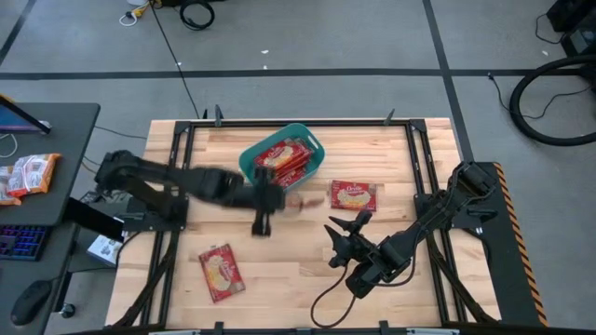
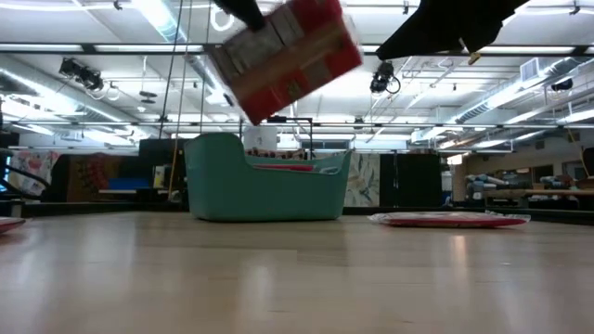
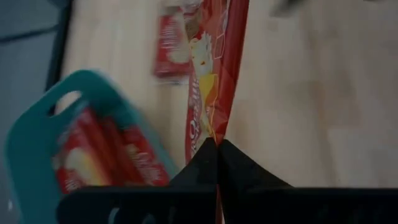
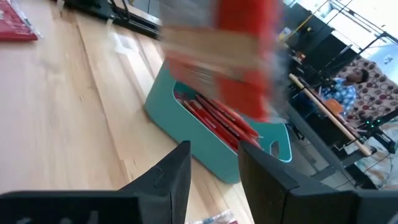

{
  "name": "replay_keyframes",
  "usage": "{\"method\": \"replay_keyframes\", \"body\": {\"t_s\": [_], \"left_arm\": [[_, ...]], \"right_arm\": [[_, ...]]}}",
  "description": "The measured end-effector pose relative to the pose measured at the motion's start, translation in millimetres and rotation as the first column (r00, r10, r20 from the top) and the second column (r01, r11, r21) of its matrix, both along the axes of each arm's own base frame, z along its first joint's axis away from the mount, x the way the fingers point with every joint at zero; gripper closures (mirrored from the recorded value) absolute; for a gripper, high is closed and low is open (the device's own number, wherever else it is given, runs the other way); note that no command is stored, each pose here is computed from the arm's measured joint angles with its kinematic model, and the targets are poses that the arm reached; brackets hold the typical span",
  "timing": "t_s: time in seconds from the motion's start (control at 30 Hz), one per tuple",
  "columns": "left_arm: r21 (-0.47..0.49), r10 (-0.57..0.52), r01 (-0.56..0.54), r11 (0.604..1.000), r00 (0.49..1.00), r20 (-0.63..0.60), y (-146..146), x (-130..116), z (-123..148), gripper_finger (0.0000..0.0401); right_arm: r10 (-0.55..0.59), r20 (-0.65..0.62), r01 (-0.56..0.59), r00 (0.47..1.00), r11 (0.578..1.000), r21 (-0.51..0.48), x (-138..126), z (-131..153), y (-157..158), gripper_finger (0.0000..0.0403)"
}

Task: Sort popcorn bags into baskets
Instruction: Put the red popcorn bag into the green bin

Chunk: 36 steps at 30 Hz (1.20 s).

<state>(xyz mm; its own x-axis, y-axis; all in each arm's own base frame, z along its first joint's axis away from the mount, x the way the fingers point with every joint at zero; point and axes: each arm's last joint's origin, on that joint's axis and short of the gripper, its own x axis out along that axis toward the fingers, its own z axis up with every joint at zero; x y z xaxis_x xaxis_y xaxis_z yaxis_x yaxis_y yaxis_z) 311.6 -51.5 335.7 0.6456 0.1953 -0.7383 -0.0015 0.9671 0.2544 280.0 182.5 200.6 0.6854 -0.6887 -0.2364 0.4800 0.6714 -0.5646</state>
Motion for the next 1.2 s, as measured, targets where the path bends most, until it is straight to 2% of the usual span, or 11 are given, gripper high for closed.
{"method": "replay_keyframes", "body": {"t_s": [0.17, 0.4, 0.5, 0.63, 0.77, 0.9, 1.0, 1.1, 1.2], "left_arm": [[-0.047, 0.145, -0.144, 0.988, 0.990, -0.002, 67.9, 12.2, -5.9, 0.0400], [0.004, 0.311, -0.312, 0.950, 0.948, -0.064, 153.0, 14.2, -26.2, 0.0400], [-0.004, 0.372, -0.375, 0.927, 0.922, -0.112, 182.1, 13.5, -41.3, 0.0399], [-0.060, 0.399, -0.416, 0.908, 0.898, -0.186, 208.3, 14.8, -65.0, 0.0399], [-0.057, 0.377, -0.399, 0.915, 0.898, -0.225, 212.5, 18.3, -76.3, 0.0383], [-0.070, 0.338, -0.363, 0.929, 0.911, -0.238, 201.3, 22.5, -77.2, 0.0325], [-0.073, 0.293, -0.319, 0.945, 0.923, -0.248, 186.5, 24.3, -67.6, 0.0280], [-0.059, 0.190, -0.213, 0.975, 0.944, -0.268, 164.2, 26.4, -49.5, 0.0248], [-0.077, -0.010, -0.018, 0.997, 0.940, -0.341, 127.7, 27.2, -42.1, 0.0234]], "right_arm": [[0.004, -0.005, -0.004, 1.000, 1.000, 0.009, 0.2, -0.3, -0.1, 0.0266], [0.001, -0.014, -0.001, 1.000, 1.000, 0.003, -0.5, -0.9, -1.2, 0.0266], [-0.001, -0.016, 0.001, 1.000, 1.000, 0.004, -1.0, -1.2, -1.6, 0.0266], [-0.002, -0.019, 0.002, 1.000, 1.000, 0.006, -1.5, -1.5, -1.8, 0.0266], [-0.003, -0.022, 0.003, 1.000, 1.000, 0.004, -1.7, -1.7, -2.2, 0.0266], [-0.004, -0.022, 0.004, 1.000, 1.000, 0.005, -1.9, -1.8, -2.3, 0.0266], [-0.004, -0.021, 0.004, 1.000, 1.000, 0.006, -1.9, -1.8, -2.3, 0.0266], [-0.005, -0.014, 0.006, 1.000, 1.000, 0.011, -1.8, -1.7, -2.2, 0.0266], [-0.008, -0.008, 0.008, 1.000, 1.000, 0.019, -2.0, -1.8, -2.2, 0.0266]]}}
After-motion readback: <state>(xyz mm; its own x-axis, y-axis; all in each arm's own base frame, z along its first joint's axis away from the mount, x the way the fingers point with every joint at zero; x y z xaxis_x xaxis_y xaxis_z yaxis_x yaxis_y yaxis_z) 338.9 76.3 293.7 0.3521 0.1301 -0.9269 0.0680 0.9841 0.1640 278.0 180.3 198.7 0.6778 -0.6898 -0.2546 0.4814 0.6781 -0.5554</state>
